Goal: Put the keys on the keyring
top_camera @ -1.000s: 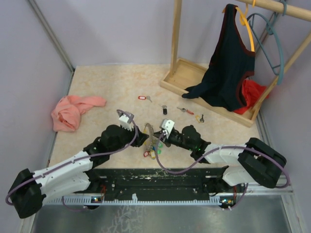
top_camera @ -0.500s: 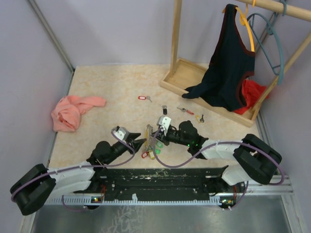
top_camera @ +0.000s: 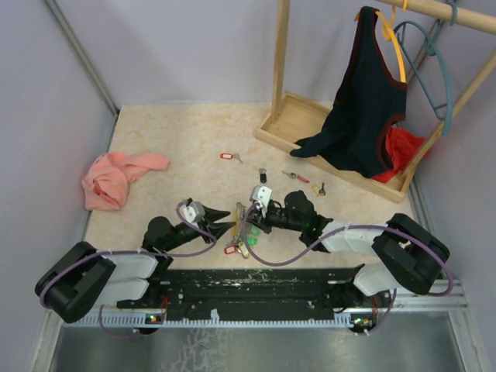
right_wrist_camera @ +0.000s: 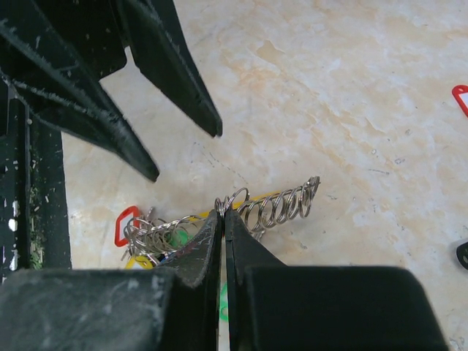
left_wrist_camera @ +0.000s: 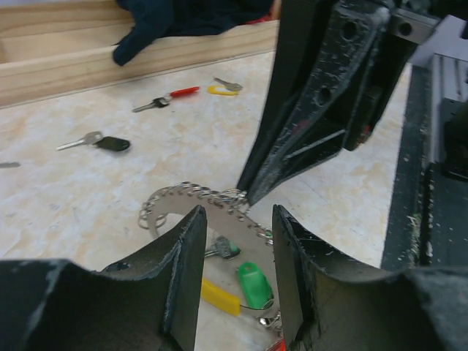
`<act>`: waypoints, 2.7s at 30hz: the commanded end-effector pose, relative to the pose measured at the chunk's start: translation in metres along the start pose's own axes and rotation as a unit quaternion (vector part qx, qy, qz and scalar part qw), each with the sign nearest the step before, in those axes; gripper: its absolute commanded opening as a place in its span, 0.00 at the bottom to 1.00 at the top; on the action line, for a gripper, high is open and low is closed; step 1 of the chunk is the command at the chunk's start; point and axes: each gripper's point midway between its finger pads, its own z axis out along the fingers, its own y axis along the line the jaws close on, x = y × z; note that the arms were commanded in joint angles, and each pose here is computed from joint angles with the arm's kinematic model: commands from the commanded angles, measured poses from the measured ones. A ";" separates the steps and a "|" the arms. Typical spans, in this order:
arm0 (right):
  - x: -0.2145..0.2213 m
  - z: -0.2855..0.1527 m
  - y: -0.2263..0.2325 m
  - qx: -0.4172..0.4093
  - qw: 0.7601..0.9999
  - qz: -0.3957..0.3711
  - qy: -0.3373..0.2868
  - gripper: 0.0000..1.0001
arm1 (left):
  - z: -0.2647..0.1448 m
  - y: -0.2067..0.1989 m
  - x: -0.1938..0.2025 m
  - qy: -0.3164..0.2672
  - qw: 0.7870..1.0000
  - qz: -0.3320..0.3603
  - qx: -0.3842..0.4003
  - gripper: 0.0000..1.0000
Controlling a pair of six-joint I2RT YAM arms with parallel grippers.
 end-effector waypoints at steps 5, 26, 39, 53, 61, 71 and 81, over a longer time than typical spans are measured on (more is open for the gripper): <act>-0.045 0.006 -0.007 -0.010 0.998 -0.032 -0.060 0.00 | 0.005 -0.023 -0.007 -0.017 0.994 0.040 0.098 0.47; -0.049 0.008 -0.001 -0.029 0.997 -0.034 -0.070 0.00 | 0.016 -0.006 0.014 0.014 0.996 0.026 0.089 0.28; -0.053 0.007 0.000 -0.032 0.996 -0.036 -0.076 0.00 | 0.018 -0.011 0.024 0.033 0.993 0.007 0.117 0.26; -0.059 0.008 0.003 -0.042 0.995 -0.035 -0.084 0.00 | 0.022 -0.017 0.032 0.052 0.988 -0.011 0.145 0.12; -0.053 0.006 0.002 -0.037 0.996 -0.030 -0.073 0.00 | 0.023 -0.016 0.026 0.048 0.989 -0.001 0.141 0.00; -0.037 -0.012 -0.016 0.008 0.999 -0.015 -0.035 0.41 | 0.022 -0.011 0.028 0.083 0.987 0.021 0.137 0.00; -0.027 -0.018 -0.012 0.004 1.000 -0.018 -0.018 0.45 | 0.020 -0.008 0.020 0.070 0.989 0.041 0.123 0.00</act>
